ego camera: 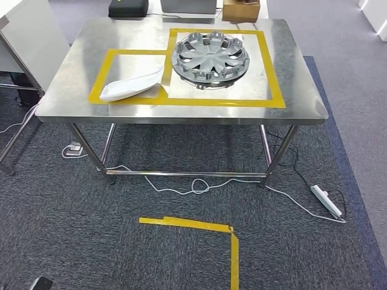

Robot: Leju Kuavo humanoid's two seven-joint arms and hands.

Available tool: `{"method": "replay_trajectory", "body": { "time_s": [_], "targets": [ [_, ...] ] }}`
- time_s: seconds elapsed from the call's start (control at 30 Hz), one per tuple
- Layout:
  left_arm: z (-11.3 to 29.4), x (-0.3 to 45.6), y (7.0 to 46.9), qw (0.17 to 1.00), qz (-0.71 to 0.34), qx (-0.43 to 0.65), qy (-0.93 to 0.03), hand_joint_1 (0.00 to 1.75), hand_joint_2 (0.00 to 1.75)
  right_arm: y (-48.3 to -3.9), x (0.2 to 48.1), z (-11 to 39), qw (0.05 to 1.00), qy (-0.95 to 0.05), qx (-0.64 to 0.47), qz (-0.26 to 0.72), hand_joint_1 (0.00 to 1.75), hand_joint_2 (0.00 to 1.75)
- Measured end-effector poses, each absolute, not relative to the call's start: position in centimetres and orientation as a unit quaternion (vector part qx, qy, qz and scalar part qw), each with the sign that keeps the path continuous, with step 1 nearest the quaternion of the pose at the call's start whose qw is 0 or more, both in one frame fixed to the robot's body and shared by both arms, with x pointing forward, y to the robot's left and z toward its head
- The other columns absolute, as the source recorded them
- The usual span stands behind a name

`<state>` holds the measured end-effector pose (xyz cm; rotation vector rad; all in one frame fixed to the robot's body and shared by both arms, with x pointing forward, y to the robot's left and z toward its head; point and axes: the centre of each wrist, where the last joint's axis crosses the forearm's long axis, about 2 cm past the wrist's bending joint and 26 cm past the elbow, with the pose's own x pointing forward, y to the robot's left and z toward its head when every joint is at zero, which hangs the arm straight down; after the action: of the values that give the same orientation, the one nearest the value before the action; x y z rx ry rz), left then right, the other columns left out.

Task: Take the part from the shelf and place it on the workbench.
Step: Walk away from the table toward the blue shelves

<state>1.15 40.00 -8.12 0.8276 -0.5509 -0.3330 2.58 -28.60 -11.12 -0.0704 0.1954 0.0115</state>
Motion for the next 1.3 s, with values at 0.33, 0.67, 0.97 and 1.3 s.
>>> {"method": "replay_trajectory", "body": {
  "time_s": [0.33,0.67,0.97,1.3],
  "targets": [
    [-8.7,1.7,39.3,0.873,-0.155,0.367,-0.280,0.00,0.00,-28.9,2.6,-11.1,0.995,0.092,-0.037,0.007,0.00,0.00],
    [-8.9,2.1,38.9,0.881,-0.147,0.341,-0.293,0.00,0.00,-29.0,2.9,-11.1,0.995,0.090,-0.038,0.009,0.00,0.00],
    [-9.3,2.5,37.9,0.886,-0.145,0.323,-0.298,0.00,0.00,-29.5,3.2,-11.1,0.995,0.088,-0.042,0.013,0.00,0.00],
    [-10.2,2.4,35.2,0.917,-0.101,0.247,-0.296,0.00,0.00,-29.6,3.3,-11.1,0.995,0.088,-0.044,0.014,0.00,0.00]
  ]
}}
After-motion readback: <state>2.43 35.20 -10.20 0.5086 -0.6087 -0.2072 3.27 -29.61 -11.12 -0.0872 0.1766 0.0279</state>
